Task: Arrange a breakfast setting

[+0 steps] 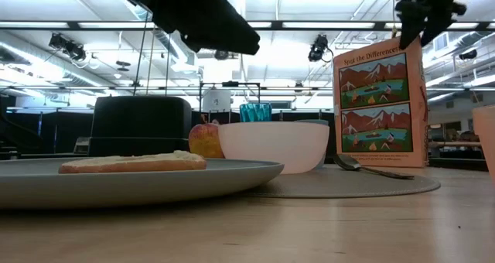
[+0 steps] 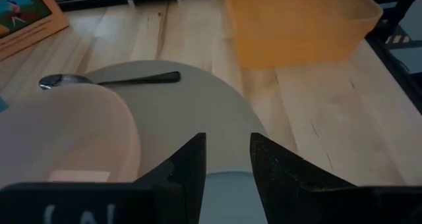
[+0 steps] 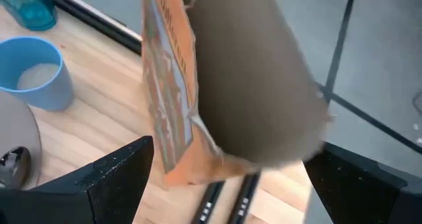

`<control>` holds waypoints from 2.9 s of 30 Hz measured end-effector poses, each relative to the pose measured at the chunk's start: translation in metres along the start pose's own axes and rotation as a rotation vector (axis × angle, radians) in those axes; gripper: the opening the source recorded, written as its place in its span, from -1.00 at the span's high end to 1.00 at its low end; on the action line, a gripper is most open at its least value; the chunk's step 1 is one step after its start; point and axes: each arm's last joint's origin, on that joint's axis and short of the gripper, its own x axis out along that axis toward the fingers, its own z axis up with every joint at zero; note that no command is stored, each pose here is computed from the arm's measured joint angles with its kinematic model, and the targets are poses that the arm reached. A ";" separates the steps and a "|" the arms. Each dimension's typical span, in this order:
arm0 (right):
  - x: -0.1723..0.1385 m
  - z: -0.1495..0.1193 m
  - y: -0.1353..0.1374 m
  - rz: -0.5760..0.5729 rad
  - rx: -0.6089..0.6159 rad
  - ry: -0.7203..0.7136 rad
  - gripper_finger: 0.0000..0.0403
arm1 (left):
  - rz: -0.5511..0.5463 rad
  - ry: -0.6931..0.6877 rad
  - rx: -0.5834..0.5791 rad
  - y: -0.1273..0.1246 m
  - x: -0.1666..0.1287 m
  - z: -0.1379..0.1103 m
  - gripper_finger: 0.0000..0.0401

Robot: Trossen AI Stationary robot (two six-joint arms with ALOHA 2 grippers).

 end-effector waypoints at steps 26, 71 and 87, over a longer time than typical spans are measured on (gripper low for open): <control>0.072 -0.075 0.021 0.291 0.082 -0.393 -0.58 | -0.044 -0.024 0.035 -0.015 -0.007 0.000 0.37; 0.092 -0.088 0.042 0.278 0.106 -0.704 0.94 | -0.020 -0.198 0.033 0.003 -0.020 0.030 0.37; -0.029 -0.039 -0.004 0.594 0.020 -0.809 0.94 | 0.089 -0.195 0.048 0.034 -0.051 0.048 0.37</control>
